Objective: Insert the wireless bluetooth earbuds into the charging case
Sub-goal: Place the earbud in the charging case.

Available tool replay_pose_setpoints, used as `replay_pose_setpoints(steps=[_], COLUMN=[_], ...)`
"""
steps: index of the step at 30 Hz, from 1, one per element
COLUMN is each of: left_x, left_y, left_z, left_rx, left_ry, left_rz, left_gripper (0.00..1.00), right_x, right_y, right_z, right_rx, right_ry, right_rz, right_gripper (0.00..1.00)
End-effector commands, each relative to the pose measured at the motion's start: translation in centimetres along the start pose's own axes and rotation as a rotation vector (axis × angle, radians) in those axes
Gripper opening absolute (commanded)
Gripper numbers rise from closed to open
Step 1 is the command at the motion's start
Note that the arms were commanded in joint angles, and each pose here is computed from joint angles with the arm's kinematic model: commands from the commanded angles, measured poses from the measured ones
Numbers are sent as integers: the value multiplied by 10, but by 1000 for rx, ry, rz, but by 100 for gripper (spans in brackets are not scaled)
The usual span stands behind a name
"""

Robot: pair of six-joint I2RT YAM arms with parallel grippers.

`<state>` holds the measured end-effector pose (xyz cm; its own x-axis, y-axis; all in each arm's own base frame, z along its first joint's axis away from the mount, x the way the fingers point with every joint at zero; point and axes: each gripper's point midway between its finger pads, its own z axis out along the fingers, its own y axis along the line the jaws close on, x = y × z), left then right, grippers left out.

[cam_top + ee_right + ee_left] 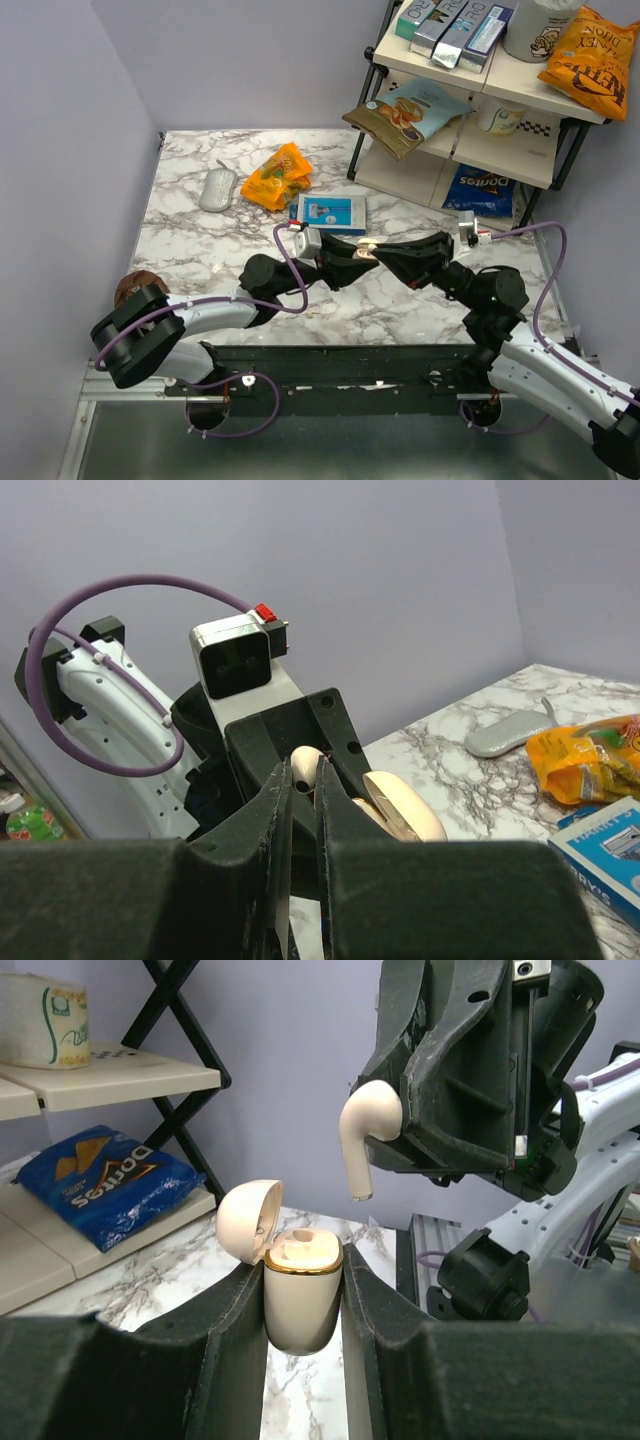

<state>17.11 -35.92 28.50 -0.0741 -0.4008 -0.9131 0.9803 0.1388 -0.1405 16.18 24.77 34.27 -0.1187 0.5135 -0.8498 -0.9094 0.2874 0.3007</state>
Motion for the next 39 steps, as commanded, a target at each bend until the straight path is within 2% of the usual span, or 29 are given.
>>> replay_pose_setpoints(steps=[1,26,39], left_x=[-103,-116,-124], left_y=[-45,-53,-54], left_z=[1,4,3], left_rx=[177,194,188], left_ry=[-378,-411,-433], left_rz=[171,162,177], left_gripper=[0,0,0], right_x=[-8,-6,3], right_y=[4,1,0], right_z=[1,8,6], right_rx=[-24,-28,-27], right_ry=[-38,-40,2], right_rz=[-14,7,-2], right_gripper=[1,1,1])
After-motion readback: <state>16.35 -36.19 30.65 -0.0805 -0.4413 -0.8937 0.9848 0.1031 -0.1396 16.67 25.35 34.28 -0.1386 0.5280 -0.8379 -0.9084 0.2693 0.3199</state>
